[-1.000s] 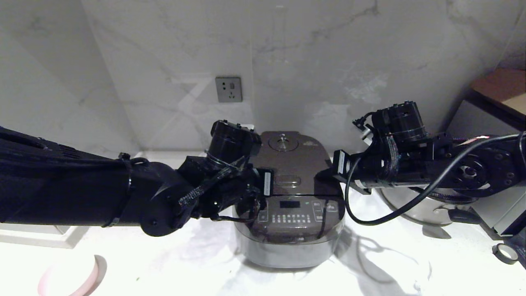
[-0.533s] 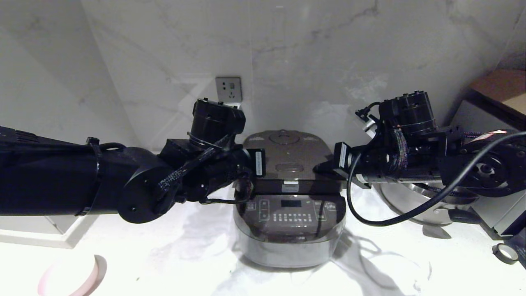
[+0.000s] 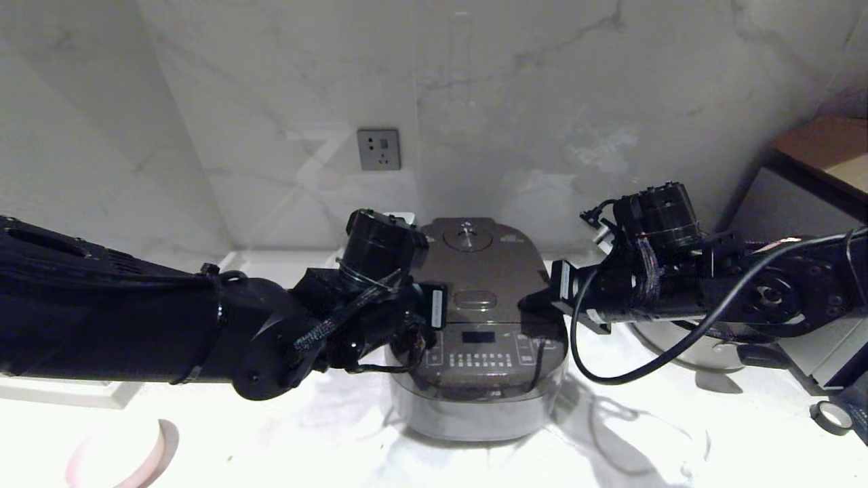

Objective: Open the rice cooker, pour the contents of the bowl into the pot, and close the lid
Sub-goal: Close the rice cooker

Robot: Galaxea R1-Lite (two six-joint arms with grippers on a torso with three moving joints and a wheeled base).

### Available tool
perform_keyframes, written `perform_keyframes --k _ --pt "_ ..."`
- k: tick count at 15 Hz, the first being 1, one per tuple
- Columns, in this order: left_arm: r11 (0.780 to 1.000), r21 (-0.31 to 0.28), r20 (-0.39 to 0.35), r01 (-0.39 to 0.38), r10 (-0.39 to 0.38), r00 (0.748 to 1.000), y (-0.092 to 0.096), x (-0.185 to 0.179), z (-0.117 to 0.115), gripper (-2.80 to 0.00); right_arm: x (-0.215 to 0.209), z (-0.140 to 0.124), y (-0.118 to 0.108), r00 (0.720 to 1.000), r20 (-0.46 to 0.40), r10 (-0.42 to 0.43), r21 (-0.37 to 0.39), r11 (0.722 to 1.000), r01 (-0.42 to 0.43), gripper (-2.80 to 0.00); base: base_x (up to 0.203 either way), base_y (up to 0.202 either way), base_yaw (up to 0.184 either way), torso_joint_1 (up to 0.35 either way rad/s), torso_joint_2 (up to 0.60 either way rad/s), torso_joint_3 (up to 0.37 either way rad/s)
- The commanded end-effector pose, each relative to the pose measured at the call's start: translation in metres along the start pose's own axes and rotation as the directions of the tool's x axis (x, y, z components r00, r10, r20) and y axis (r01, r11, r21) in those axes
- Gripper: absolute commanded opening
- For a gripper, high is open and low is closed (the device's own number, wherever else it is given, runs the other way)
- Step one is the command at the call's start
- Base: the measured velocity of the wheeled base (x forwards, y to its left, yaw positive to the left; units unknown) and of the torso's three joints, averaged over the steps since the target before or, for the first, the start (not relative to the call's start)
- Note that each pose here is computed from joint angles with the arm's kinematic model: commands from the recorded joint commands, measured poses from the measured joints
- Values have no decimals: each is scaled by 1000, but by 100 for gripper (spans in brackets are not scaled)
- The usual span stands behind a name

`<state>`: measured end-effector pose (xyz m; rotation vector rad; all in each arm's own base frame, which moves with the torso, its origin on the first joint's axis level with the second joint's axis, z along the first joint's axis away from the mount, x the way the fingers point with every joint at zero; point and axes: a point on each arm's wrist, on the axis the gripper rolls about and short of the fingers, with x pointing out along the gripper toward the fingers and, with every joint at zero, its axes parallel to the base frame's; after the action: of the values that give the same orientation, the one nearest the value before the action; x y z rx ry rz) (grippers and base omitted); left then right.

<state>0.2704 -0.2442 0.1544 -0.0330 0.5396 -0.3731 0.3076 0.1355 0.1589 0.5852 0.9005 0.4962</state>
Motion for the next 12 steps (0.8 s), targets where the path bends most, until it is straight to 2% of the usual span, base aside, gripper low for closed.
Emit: perform_keyframes --k 1,5,9,12 --pt "1000 18 -63 -12 13 998 -1 18 -16 -280 9 3 -15 1000 -21 -14 32 999 15 -280 0 0 0 0 0 0" --pt "1000 9 -45 -2 2 999 -4 19 -10 -280 10 2 -16 1000 -14 -11 28 1000 11 -280 0 0 0 0 0 0" --pt "1000 -26 42 14 -13 999 -1 -2 15 -280 -2 9 1 999 32 30 -2 1000 -30 -280 0 0 0 0 0 0" --pt "998 -57 111 15 -9 994 7 -18 35 -280 -8 11 6 998 45 43 2 999 -43 -280 0 0 0 0 0 0"
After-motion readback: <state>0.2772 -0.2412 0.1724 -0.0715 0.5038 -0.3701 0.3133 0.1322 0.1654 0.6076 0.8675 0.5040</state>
